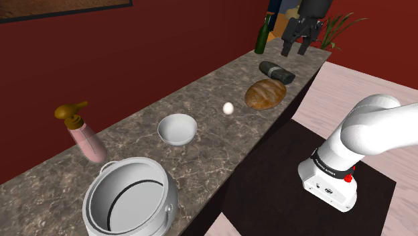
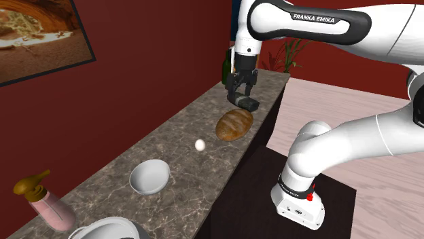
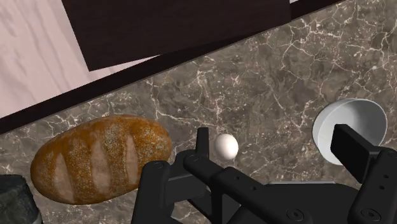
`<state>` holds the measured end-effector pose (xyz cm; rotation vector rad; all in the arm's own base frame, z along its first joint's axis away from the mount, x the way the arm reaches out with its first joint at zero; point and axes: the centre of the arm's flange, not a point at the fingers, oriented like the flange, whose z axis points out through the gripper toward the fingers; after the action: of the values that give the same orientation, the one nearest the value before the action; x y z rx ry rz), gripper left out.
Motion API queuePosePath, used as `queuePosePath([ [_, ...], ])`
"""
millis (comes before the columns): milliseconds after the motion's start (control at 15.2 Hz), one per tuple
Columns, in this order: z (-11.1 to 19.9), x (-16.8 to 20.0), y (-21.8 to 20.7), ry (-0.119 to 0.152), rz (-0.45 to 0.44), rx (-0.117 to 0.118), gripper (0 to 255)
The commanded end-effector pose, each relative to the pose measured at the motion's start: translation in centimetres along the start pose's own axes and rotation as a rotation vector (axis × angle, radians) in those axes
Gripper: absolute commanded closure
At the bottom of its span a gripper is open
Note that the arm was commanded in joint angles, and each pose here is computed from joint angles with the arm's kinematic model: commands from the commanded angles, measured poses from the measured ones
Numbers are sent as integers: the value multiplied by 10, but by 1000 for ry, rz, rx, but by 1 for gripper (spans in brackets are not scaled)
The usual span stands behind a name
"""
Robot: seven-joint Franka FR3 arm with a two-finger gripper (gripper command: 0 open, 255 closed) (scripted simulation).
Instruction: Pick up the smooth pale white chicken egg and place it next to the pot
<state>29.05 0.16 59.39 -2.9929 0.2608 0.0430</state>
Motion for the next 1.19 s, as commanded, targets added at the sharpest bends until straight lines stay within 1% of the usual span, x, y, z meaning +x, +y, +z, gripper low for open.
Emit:
queuePosePath([
  [0, 0, 0, 0, 0, 0, 0, 0],
  [528, 94, 34, 25, 85, -38, 59, 0],
  [1122, 198, 82, 45, 180, -81, 125, 0],
])
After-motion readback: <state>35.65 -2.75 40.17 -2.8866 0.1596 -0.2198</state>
